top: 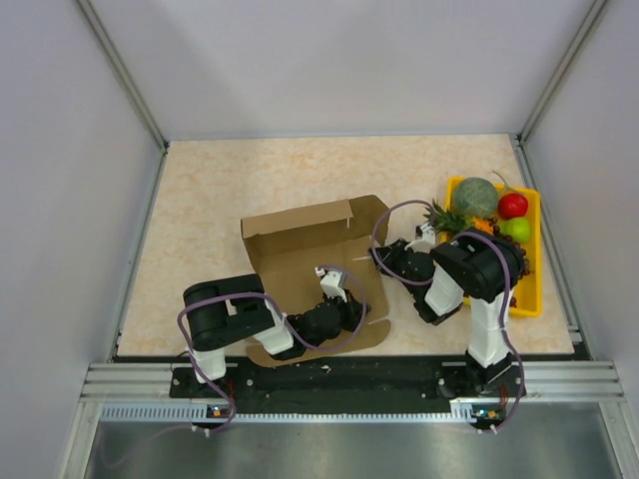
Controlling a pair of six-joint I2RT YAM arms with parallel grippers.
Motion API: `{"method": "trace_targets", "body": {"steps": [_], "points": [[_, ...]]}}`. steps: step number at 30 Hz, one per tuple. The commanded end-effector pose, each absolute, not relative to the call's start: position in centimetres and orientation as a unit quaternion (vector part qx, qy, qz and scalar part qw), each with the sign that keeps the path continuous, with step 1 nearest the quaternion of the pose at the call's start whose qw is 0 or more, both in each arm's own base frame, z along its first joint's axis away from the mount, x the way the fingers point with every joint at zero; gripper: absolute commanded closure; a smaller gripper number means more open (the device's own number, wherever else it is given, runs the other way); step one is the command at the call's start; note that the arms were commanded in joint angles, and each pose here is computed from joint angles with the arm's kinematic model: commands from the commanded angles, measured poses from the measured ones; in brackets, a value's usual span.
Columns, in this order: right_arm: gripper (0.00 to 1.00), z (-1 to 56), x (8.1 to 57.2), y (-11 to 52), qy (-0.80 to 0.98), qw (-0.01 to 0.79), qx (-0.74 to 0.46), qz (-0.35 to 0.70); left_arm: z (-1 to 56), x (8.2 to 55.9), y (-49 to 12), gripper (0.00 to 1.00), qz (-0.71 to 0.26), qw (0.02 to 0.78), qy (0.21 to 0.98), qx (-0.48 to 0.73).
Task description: Fold the paper box
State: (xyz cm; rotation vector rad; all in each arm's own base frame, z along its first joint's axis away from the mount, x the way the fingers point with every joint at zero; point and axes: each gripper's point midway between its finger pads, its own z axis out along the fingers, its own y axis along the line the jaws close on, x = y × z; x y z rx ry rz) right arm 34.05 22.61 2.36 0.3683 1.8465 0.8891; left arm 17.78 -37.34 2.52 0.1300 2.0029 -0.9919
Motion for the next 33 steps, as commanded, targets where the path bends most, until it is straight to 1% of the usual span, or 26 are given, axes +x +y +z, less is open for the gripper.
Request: {"method": "trace_targets", "body": {"steps": [1, 5, 14, 25, 33], "points": [[0.83, 7.2, 34.6, 23.5, 0.709, 0.565, 0.12, 0.405, 2.0, 17.5, -36.9, 1.0, -0.388, 0.432, 0.811, 0.063], [0.8, 8.0, 34.3, 24.1, 0.707, 0.581, 0.097, 0.391, 2.0, 17.5, -36.9, 1.0, -0.389, 0.432, 0.811, 0.061], [0.76, 9.5, 34.5, 24.3, 0.699, 0.596, 0.091, 0.384, 2.1, 17.5, -36.9, 1.0, -0.39, 0.433, 0.81, 0.06], [0.76, 11.3, 35.5, 26.0, 0.687, 0.598, 0.076, 0.406, 2.0, 17.4, -36.9, 1.0, -0.391, 0.432, 0.81, 0.06], [0.76, 12.3, 35.0, 27.5, 0.69, 0.598, 0.027, 0.407, 2.0, 17.5, -36.7, 1.0, -0.392, 0.433, 0.81, 0.055]]}}
